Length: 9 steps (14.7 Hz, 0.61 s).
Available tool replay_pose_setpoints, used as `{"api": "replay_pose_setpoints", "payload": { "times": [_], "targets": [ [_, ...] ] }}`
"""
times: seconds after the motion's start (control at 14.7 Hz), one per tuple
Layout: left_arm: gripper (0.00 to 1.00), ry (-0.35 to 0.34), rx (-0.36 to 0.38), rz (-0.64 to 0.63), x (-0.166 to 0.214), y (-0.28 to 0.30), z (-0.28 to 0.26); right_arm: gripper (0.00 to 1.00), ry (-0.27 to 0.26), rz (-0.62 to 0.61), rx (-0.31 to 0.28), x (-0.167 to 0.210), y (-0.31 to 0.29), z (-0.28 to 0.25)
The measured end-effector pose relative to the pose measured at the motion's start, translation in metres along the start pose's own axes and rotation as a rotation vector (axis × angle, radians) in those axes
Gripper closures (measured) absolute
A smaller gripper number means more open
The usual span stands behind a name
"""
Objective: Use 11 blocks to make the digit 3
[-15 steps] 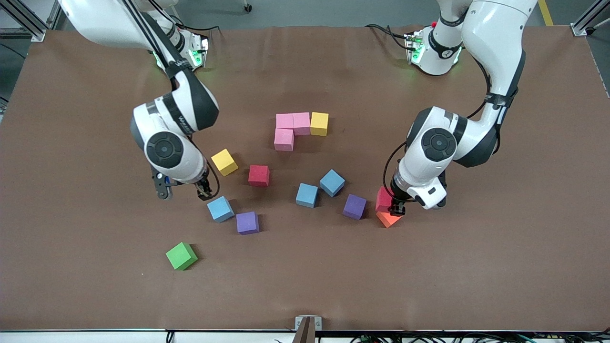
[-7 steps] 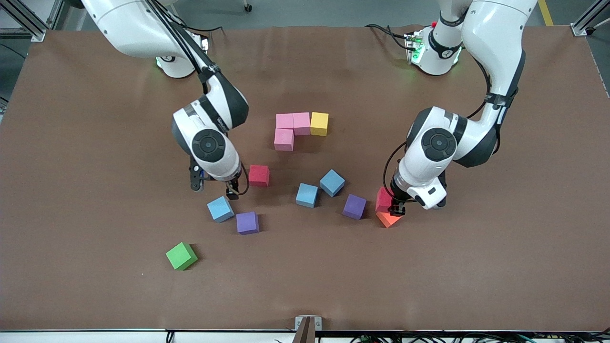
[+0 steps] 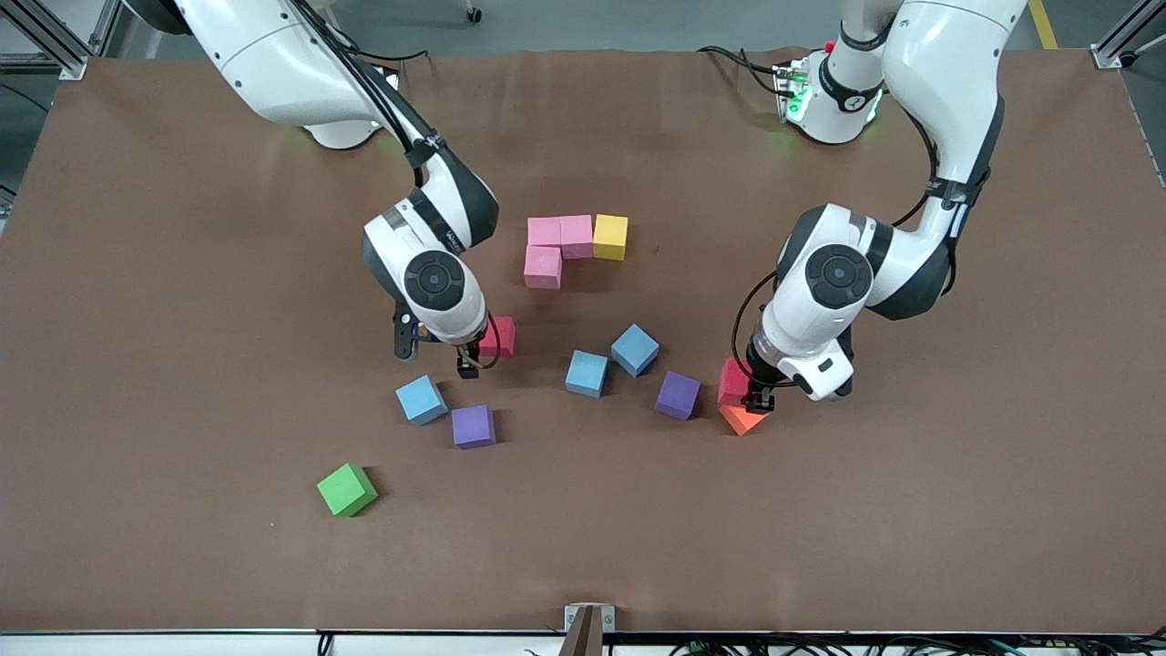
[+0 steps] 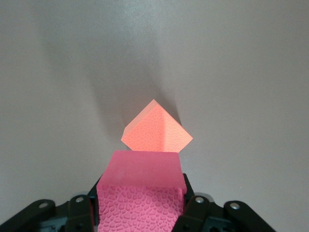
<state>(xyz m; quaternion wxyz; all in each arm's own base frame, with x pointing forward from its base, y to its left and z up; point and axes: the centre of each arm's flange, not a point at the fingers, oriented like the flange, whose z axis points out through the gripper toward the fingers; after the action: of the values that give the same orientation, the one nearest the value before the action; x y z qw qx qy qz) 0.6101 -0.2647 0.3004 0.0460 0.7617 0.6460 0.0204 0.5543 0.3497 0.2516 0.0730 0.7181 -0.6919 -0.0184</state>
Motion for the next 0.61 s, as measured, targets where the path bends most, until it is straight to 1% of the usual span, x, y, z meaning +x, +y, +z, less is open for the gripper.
{"api": "replay_pose_setpoints", "payload": {
  "times": [0.41, 0.61],
  "targets": [
    [0.4, 0.0, 0.0, 0.0, 0.0, 0.0, 0.0, 0.0, -0.013, 0.011, 0.007, -0.009, 0.003, 0.017],
    [0.4, 0.0, 0.001, 0.0, 0.0, 0.0, 0.001, 0.0, -0.014, 0.009, -0.001, -0.01, 0.005, 0.031]
  ]
}}
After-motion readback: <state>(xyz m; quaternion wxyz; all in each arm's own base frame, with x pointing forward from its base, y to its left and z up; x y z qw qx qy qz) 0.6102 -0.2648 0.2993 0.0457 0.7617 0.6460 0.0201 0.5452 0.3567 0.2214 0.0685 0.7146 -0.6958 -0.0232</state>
